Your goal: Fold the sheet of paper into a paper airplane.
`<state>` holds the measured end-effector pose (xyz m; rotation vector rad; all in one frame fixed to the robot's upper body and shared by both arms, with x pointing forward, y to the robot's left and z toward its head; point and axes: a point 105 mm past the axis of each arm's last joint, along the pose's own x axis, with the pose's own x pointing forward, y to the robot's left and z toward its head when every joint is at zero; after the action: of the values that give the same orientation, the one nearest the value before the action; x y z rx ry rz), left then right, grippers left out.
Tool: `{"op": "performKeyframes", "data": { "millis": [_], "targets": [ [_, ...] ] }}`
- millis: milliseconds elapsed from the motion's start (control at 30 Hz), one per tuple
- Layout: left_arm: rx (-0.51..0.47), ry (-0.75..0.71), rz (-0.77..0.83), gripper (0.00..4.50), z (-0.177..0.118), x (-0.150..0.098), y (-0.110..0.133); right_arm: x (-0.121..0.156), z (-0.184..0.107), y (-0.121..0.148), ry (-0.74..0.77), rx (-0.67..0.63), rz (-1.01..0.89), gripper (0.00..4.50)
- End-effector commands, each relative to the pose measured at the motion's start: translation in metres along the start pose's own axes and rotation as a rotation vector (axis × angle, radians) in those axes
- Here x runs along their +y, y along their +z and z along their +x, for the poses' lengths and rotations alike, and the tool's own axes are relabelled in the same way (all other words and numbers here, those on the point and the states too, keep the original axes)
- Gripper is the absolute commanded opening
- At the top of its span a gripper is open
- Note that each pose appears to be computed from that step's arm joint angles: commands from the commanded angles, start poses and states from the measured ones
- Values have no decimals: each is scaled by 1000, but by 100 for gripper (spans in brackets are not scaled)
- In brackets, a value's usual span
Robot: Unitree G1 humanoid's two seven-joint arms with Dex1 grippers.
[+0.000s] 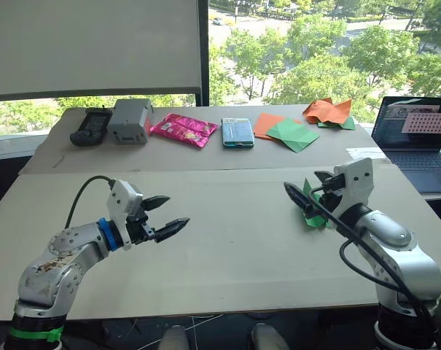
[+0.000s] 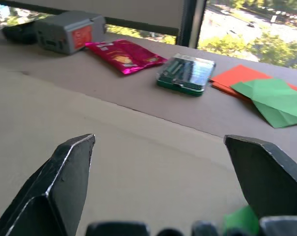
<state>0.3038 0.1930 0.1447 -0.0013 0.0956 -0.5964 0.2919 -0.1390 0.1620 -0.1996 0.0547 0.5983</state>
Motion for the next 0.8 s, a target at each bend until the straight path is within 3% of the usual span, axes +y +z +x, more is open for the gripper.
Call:
{"op": "performKeyframes", "data": {
  "millis": [33, 300, 800],
  "targets": [
    [-22, 166, 19, 450, -9, 22, -1, 15, 6, -11, 51, -12, -19, 447],
    [-31, 232, -5, 450, -16, 21, -11, 5, 19, -35, 4, 33, 24, 447],
    [-43, 182, -9, 450, -16, 16, -5, -12, 18, -47, -94, 44, 58, 447]
  ]
}}
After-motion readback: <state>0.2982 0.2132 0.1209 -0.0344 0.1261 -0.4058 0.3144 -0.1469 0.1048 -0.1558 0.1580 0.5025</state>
